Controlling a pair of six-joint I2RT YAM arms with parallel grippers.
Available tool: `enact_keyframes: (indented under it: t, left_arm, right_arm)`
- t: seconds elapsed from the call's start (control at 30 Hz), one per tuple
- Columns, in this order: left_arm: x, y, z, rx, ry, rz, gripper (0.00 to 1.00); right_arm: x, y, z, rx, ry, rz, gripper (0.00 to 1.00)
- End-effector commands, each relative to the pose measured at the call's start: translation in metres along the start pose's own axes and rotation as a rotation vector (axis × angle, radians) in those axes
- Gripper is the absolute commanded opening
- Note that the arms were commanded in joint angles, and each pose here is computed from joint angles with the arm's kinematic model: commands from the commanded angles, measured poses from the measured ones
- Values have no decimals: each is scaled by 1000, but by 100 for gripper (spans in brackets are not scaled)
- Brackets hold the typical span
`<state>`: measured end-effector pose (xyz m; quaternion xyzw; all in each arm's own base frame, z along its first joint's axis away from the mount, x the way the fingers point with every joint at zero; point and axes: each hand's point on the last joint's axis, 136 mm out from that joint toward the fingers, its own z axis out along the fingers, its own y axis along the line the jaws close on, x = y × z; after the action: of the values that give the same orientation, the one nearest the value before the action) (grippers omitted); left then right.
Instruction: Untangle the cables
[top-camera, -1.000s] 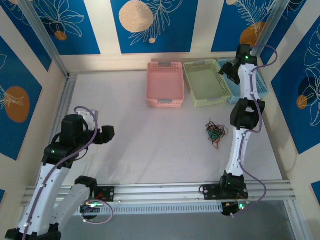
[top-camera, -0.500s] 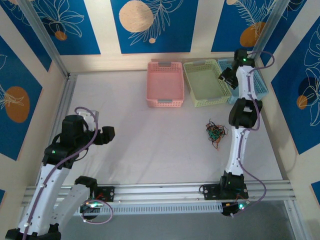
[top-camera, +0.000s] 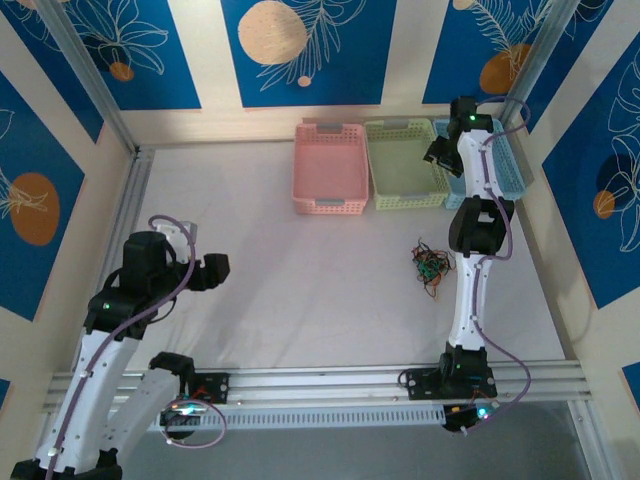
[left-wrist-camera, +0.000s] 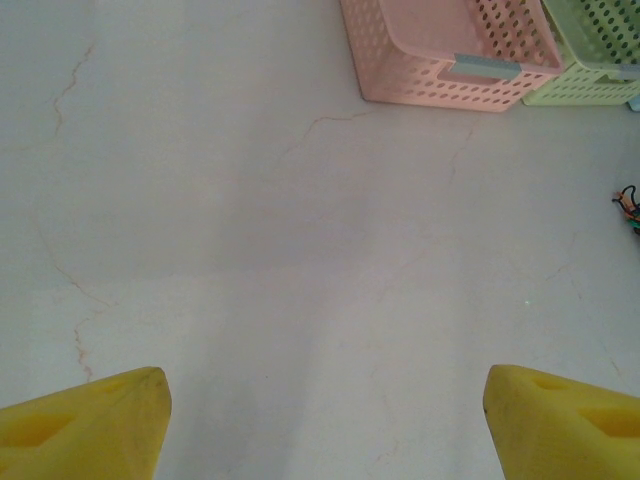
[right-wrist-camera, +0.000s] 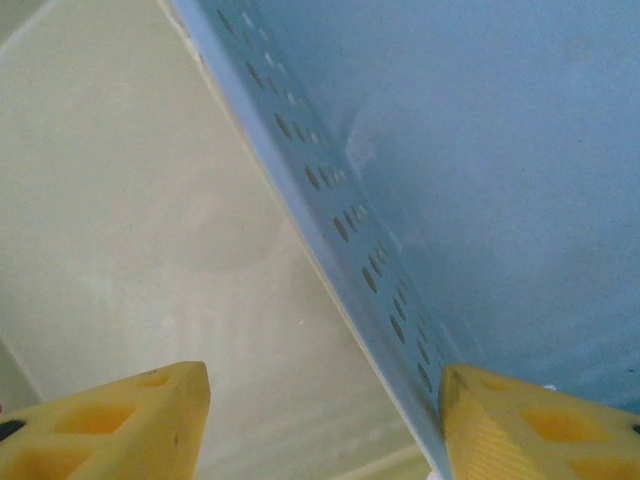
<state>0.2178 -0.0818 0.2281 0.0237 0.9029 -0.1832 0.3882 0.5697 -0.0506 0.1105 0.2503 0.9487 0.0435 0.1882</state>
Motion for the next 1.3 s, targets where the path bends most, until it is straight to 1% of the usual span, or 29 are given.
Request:
enact_keyframes:
  t: [0.0, 0.2, 0.57, 0.8, 0.83, 0.93, 1.0, 1.2, 1.27]
  left_arm:
    - [1, -4, 0, 25, -6, 19, 82]
    - [1, -3, 1, 24, -3, 18, 82]
    - [1, -4, 2, 27, -1, 18, 82]
    - [2, -4, 3, 28, 4, 17, 82]
    - [2, -3, 3, 28, 4, 16, 82]
    - [2, -3, 4, 27, 6, 16, 82]
    - [3, -3, 5, 28, 11, 18, 82]
    - [3, -3, 6, 28, 12, 18, 82]
    - [3, -3, 6, 27, 13, 16, 82]
  right_arm:
    - [10, 17, -8, -59, 39, -59, 61]
    - [21, 35, -14, -98, 60, -95, 57]
    - [46, 61, -1, -117, 117, -162, 56]
    - [63, 70, 14, -81, 145, -212, 48]
    - [66, 72, 16, -81, 150, -218, 45]
    - [74, 80, 21, -77, 157, -245, 41]
    - [77, 88, 21, -79, 152, -263, 37]
    - [91, 115, 20, -105, 143, -323, 24]
    - [99, 123, 21, -114, 151, -341, 21]
